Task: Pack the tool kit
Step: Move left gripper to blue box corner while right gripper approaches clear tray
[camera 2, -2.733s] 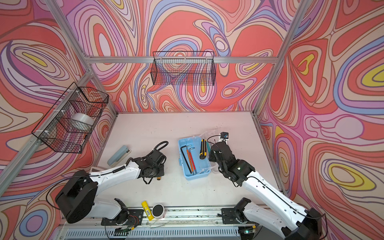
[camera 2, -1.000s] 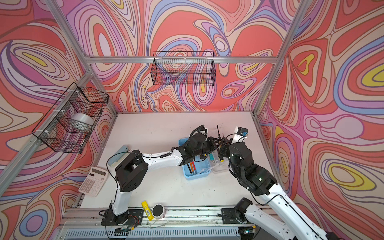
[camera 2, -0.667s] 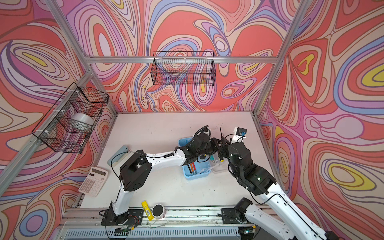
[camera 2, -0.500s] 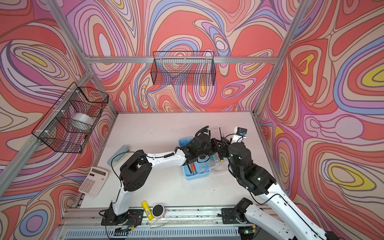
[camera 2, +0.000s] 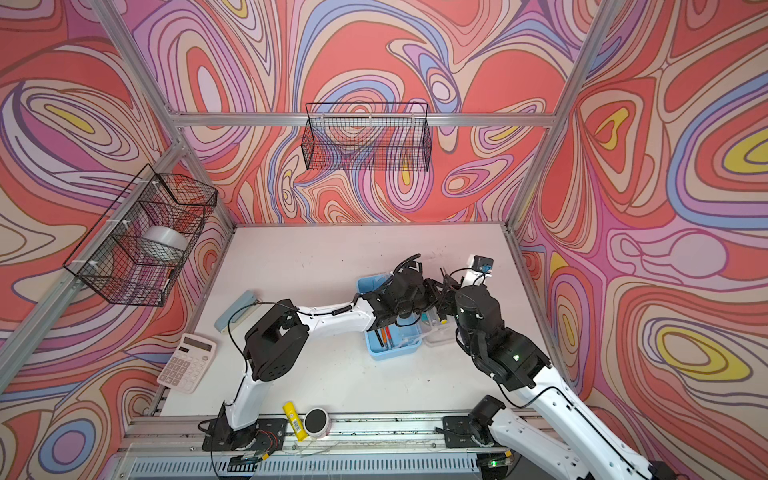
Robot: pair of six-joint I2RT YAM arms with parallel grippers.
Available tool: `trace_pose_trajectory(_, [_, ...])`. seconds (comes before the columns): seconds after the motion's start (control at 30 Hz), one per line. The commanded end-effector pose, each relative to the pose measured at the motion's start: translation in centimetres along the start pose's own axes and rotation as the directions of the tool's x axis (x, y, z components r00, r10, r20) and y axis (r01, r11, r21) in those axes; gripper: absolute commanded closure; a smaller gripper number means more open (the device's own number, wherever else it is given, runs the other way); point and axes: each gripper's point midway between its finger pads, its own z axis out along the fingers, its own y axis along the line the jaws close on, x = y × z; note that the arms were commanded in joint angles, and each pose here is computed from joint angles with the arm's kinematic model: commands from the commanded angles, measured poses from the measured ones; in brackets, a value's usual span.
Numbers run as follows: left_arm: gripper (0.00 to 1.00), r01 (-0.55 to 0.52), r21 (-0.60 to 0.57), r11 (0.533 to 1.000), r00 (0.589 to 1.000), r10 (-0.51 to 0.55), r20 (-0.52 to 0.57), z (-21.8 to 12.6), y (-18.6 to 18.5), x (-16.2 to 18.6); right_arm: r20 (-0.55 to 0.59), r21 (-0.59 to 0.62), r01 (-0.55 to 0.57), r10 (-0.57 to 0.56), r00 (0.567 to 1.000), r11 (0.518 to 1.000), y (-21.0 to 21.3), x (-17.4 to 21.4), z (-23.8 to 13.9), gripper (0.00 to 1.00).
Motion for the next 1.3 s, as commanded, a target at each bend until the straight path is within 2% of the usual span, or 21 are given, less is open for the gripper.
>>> trace_pose_trajectory(0.0, [0.63, -0.004, -0.013, 1.0, 1.0, 0.004, -0.002, 0.1, -0.1, 0.3, -0.005, 0.015, 0.0, 0.0, 1.0, 1.0, -0.2, 0.4, 0.3, 0.56])
trace_pose_trajectory(0.1, [0.63, -0.061, -0.004, 0.998, 0.998, 0.061, 0.012, -0.6, -0.8, -0.3, -0.006, 0.012, 0.003, -0.003, 1.0, 1.0, -0.2, 0.3, 0.3, 0.56])
trace_pose_trajectory(0.17, [0.63, -0.147, -0.016, 0.989, 0.988, 0.148, 0.034, -2.0, -1.7, -1.5, -0.01, 0.019, 0.014, -0.014, 1.0, 1.0, -0.2, 0.0, 0.2, 0.56])
trace_pose_trajectory(0.23, [0.63, -0.244, -0.067, 0.967, 0.966, 0.248, 0.071, -4.3, -2.0, -3.2, -0.013, 0.025, 0.029, -0.029, 1.0, 0.999, -0.2, -0.3, 0.0, 0.54])
trace_pose_trajectory(0.27, [0.59, -0.293, -0.133, 0.947, 0.946, 0.307, 0.104, -5.9, -1.4, -4.4, -0.013, 0.027, 0.035, -0.034, 0.999, 0.999, -0.2, -0.5, -0.1, 0.52])
trace_pose_trajectory(0.3, [0.5, -0.338, -0.221, 0.915, 0.915, 0.374, 0.149, -7.8, -0.5, -5.6, -0.018, 0.021, 0.05, -0.049, 0.999, 0.999, -0.1, -0.5, -0.1, 0.48])
trace_pose_trajectory(0.37, [0.41, -0.402, -0.375, 0.835, 0.847, 0.495, 0.194, -11.3, 1.0, -7.6, -0.044, 0.019, 0.074, -0.073, 0.996, 0.997, 0.3, -0.2, 0.3, 0.4])
trace_pose_trajectory(0.4, [0.39, -0.43, -0.443, 0.787, 0.81, 0.553, 0.196, -12.9, 1.6, -8.5, -0.063, 0.015, 0.083, -0.082, 0.995, 0.996, 0.6, 0.0, 0.6, 0.38])
trace_pose_trajectory(0.47, [0.36, -0.461, -0.544, 0.701, 0.761, 0.627, 0.164, -15.5, 2.6, -10.0, -0.098, 0.004, 0.091, -0.09, 0.991, 0.996, 1.2, 0.5, 1.1, 0.37])
trace_pose_trajectory(0.5, [0.35, -0.473, -0.581, 0.662, 0.752, 0.647, 0.125, -16.4, 3.3, -10.7, -0.115, -0.008, 0.093, -0.093, 0.989, 0.996, 1.6, 0.8, 1.3, 0.36])
trace_pose_trajectory(0.57, [0.34, -0.473, -0.627, 0.619, 0.767, 0.64, 0.053, -17.8, 5.0, -11.9, -0.155, -0.022, 0.102, -0.105, 0.982, 0.994, 2.3, 1.6, 2.1, 0.35])
trace_pose_trajectory(0.67, [0.34, -0.452, -0.676, 0.582, 0.809, 0.586, -0.037, -18.9, 7.7, -13.5, -0.216, -0.043, 0.118, -0.125, 0.968, 0.992, 3.5, 3.0, 3.5, 0.36])
trace_pose_trajectory(0.73, [0.34, -0.421, -0.732, 0.536, 0.817, 0.574, -0.05, -19.7, 9.5, -14.7, -0.242, -0.046, 0.132, -0.139, 0.96, 0.99, 4.2, 3.7, 4.6, 0.36])
trace_pose_trajectory(0.8, [0.34, -0.418, -0.746, 0.519, 0.82, 0.569, -0.063, -19.7, 11.1, -15.4, -0.246, -0.035, 0.147, -0.151, 0.957, 0.989, 4.7, 3.6, 5.5, 0.36])
trace_pose_trajectory(0.97, [0.35, -0.403, -0.719, 0.566, 0.861, 0.5, -0.089, -18.1, 14.2, -15.9, -0.199, -0.008, 0.178, -0.176, 0.964, 0.984, 5.5, 1.7, 6.7, 0.36])
trace_pose_trajectory(1.13, [0.38, -0.382, -0.71, 0.592, 0.884, 0.458, -0.094, -16.9, 16.1, -15.6, -0.193, -0.004, 0.197, -0.194, 0.962, 0.98, 6.0, 1.2, 7.9, 0.37])
trace_pose_trajectory(1.27, [0.46, -0.34, -0.721, 0.604, 0.911, 0.401, -0.094, -16.3, 17.8, -15.6, -0.208, -0.015, 0.189, -0.188, 0.96, 0.982, 6.3, 1.7, 8.7, 0.37])
